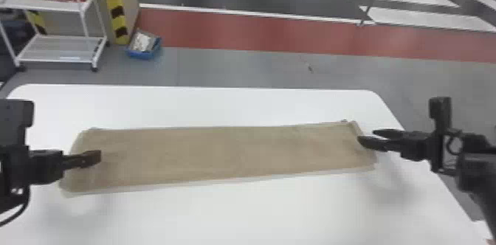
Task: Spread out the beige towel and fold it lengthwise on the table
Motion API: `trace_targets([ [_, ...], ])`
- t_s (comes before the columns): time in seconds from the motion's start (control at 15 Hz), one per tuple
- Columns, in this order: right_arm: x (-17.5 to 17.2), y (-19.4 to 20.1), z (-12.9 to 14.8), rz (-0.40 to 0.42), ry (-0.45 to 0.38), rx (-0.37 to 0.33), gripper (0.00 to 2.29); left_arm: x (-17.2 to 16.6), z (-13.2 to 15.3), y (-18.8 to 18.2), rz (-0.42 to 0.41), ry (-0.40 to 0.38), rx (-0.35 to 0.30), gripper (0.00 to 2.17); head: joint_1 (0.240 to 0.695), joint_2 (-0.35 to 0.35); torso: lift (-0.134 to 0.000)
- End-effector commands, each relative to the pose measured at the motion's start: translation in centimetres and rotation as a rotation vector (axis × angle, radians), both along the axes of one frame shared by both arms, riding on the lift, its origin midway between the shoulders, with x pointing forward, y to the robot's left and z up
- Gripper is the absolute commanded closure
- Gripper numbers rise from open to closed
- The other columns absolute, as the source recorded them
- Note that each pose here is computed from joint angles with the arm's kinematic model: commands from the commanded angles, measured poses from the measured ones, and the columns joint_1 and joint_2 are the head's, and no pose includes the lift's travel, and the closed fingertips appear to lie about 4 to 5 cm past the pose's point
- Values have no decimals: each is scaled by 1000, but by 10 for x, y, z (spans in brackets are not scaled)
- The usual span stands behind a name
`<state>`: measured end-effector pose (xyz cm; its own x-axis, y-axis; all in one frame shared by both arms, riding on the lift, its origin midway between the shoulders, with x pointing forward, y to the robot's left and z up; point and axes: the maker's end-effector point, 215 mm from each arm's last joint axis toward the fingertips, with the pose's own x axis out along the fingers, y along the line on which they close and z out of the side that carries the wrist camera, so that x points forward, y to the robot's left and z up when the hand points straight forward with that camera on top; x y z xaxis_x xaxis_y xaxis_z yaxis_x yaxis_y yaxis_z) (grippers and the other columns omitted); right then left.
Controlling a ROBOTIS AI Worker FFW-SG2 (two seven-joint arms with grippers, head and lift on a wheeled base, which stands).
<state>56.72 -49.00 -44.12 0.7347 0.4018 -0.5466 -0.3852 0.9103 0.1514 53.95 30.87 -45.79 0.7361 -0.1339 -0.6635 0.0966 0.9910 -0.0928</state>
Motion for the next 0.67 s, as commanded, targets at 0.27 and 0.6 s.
trace_targets([
  [0.27, -4, -7, -1, -14, 0, 4, 289, 12, 3, 13, 24, -48, -2, 76, 695, -171, -124],
  [0.6, -4, -7, 0, -17, -4, 13, 289, 15, 0, 16, 27, -59, 0, 80, 695, -169, -124],
])
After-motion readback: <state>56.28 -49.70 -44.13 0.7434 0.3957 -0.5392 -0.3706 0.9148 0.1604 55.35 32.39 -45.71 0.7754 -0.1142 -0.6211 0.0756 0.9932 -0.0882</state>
